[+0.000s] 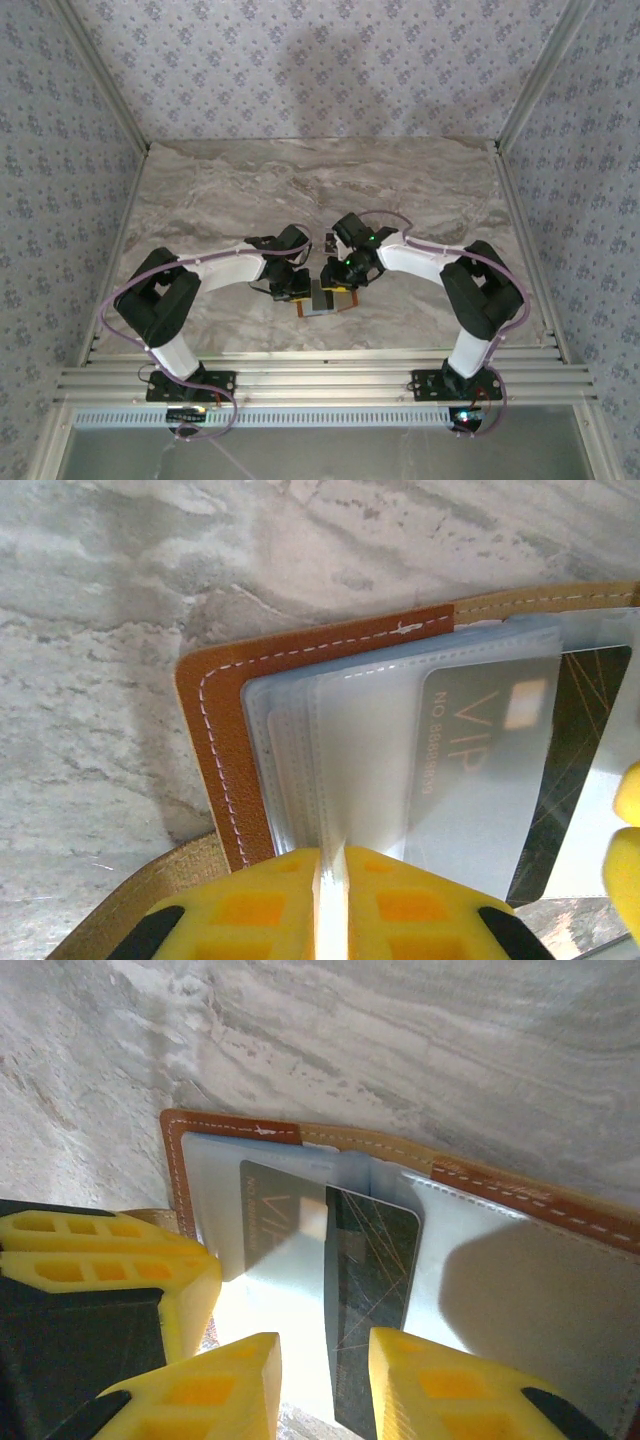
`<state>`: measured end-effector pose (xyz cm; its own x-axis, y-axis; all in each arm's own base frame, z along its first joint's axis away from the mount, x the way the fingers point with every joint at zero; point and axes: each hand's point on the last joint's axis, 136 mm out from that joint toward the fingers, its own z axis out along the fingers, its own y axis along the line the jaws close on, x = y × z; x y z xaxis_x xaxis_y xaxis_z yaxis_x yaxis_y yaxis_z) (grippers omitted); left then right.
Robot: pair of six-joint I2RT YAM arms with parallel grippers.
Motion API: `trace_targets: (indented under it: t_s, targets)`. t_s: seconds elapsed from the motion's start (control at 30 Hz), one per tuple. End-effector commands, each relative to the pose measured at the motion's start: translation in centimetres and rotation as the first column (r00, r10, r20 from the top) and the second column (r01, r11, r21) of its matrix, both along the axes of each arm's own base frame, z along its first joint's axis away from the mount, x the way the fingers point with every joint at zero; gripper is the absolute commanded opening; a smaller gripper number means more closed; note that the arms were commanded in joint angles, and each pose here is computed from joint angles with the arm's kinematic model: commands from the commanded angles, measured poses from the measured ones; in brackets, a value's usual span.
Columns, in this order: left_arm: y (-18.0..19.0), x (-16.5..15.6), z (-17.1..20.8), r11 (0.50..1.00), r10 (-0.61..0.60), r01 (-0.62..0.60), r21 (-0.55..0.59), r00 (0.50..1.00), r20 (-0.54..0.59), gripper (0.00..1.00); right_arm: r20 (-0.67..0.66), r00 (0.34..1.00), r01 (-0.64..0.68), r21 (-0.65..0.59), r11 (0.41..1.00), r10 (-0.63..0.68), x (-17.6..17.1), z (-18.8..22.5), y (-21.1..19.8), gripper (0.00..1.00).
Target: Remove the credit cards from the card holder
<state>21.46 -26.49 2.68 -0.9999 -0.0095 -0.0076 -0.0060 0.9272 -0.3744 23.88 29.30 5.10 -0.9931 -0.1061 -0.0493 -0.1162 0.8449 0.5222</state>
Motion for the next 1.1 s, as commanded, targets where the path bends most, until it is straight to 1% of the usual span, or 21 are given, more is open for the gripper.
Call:
trace_targets:
  t_s: [0.0, 0.17, 0.43, 0.7, 0.87, 1.07]
  targets:
    - [1.3, -0.7, -1.1, 0.997, -0.008, 0.010, 0.082, 1.000, -0.026, 0.14, -0.015, 1.000, 0.011, 0.009, 1.000, -0.011, -0.3, 0.1, -0.6, 0.30]
    - [1.4, -0.7, -1.2, 0.996, -0.010, 0.012, 0.085, 1.000, -0.028, 0.13, -0.040, 0.999, 0.009, -0.016, 1.000, -0.010, -0.7, -1.3, -1.1, 0.30]
    - [1.3, -0.9, -1.4, 0.996, -0.016, 0.019, 0.092, 0.999, -0.039, 0.12, -0.065, 0.998, 0.005, 0.038, 0.999, -0.002, -1.0, -2.4, -0.4, 0.28]
    - [1.3, -0.9, -1.5, 0.995, -0.022, 0.027, 0.096, 0.999, -0.045, 0.12, -0.088, 0.996, 0.016, 0.060, 0.998, -0.010, -1.3, -3.4, -0.4, 0.27]
    - [1.3, -0.9, -1.5, 0.995, -0.023, 0.028, 0.099, 0.999, -0.045, 0.12, -0.095, 0.995, 0.032, 0.070, 0.997, -0.025, -1.3, -3.8, -0.7, 0.23]
    - [1.3, -1.0, -1.5, 0.995, -0.025, 0.029, 0.099, 0.999, -0.046, 0.12, -0.093, 0.995, 0.040, 0.068, 0.997, -0.033, -1.2, -3.8, -1.0, 0.16]
